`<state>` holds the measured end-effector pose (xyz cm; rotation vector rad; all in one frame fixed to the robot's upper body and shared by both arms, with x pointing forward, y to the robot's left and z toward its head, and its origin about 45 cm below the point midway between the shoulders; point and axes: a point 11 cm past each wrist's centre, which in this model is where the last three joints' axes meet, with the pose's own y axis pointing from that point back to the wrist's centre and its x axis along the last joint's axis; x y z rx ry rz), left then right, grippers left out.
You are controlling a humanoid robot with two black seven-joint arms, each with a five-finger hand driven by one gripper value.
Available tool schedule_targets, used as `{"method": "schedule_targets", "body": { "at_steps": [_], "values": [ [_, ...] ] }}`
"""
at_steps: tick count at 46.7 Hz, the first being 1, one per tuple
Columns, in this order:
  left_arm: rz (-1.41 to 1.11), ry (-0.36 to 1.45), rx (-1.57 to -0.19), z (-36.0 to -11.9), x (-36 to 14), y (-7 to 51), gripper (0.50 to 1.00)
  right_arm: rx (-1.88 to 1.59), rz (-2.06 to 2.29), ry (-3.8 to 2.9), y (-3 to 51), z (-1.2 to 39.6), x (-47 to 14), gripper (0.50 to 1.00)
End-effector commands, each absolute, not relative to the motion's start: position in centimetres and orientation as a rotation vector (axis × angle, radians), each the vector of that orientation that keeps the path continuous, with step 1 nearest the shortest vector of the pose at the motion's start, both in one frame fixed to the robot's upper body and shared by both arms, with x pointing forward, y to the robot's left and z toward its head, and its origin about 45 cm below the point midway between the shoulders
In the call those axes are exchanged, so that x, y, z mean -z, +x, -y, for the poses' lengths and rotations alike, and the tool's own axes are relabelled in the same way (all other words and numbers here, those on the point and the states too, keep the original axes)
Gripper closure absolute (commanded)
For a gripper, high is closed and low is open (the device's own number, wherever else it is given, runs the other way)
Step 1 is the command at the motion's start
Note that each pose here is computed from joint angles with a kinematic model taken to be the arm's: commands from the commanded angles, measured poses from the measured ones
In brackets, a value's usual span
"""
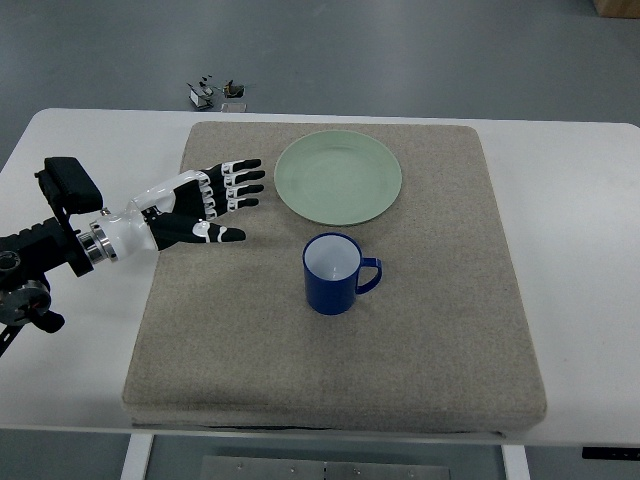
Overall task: Place cup left of plate with left hand
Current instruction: 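Move the left hand from rest toward the blue mug, then wrap the left hand fingers around the blue mug body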
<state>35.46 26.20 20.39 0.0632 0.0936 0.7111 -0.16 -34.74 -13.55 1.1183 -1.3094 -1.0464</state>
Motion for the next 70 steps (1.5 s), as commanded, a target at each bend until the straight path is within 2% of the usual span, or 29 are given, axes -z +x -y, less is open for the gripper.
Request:
{"method": "schedule_targets", "body": {
  "at_steps": [1, 24, 56, 70],
  "values": [
    [-0.090, 0.066, -0.684, -24.8, -19.9, 35.2, 0.501, 1.046, 1.309, 1.119, -0.1, 34.7, 13.5, 0.566],
    [-0.059, 0.130, -0.597, -20.1, -17.4, 34.7, 0.504, 1.046, 1.309, 1.119, -0.1, 34.7, 13.5, 0.566],
    [-0.070, 0.153, -0.518, -17.0, -16.5, 34.2, 0.504, 1.046, 1.309, 1.119, -0.1, 34.7, 13.5, 0.566],
    [-0.069, 0.158, -0.506, -16.6, -16.5, 34.1, 0.531, 1.046, 1.309, 1.119, -0.1, 34.7, 13.5, 0.566]
  ]
}}
